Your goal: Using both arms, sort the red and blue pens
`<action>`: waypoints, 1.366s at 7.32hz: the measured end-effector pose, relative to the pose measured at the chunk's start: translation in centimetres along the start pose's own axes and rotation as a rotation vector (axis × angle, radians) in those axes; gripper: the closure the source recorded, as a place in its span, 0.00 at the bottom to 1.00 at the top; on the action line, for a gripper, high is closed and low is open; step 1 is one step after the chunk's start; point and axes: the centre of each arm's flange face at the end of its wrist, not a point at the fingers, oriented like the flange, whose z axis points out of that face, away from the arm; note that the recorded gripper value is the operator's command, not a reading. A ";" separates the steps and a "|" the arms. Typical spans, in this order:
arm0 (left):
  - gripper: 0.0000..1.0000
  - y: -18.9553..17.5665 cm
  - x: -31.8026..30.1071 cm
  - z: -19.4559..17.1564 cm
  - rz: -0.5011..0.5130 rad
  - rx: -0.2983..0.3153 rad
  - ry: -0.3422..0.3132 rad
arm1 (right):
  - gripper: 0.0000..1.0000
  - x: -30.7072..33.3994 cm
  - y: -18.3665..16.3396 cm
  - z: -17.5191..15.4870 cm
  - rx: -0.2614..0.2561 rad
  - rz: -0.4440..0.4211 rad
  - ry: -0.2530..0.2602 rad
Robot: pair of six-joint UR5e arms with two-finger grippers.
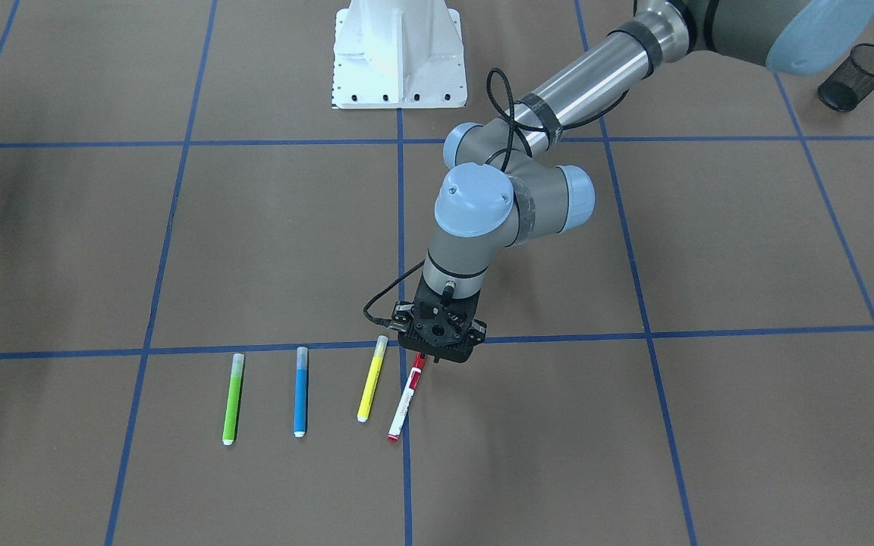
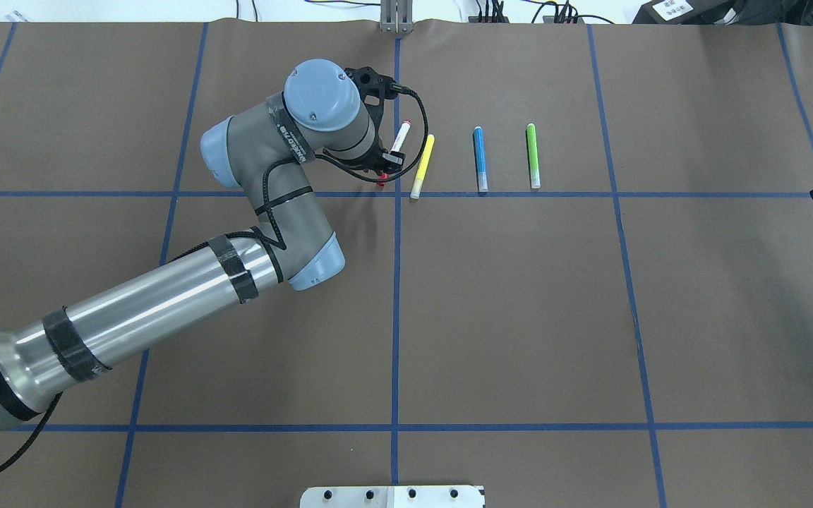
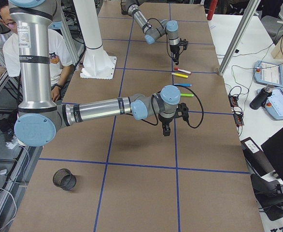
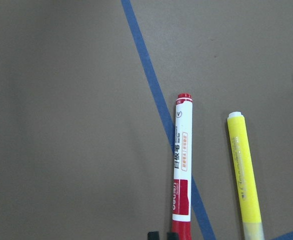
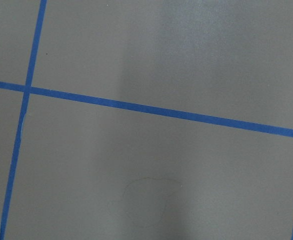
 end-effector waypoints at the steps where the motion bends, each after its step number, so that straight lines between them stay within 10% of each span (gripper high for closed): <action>1: 0.25 0.4 0.6 0.6 0.003 -0.006 -0.006 | 0.00 -0.1 0.0 0.1 -0.001 -0.001 0.000; 5: 0.42 0.0 1.4 2.2 0.011 0.017 -0.028 | 0.00 -0.1 0.1 0.5 -0.011 -0.001 0.000; 6: 0.67 -0.1 1.3 2.5 0.012 0.023 -0.032 | 0.00 0.0 0.1 0.7 -0.015 0.000 0.000; 10: 1.00 0.6 2.1 3.2 0.019 0.018 -0.032 | 0.00 0.6 0.2 1.5 -0.031 0.014 0.003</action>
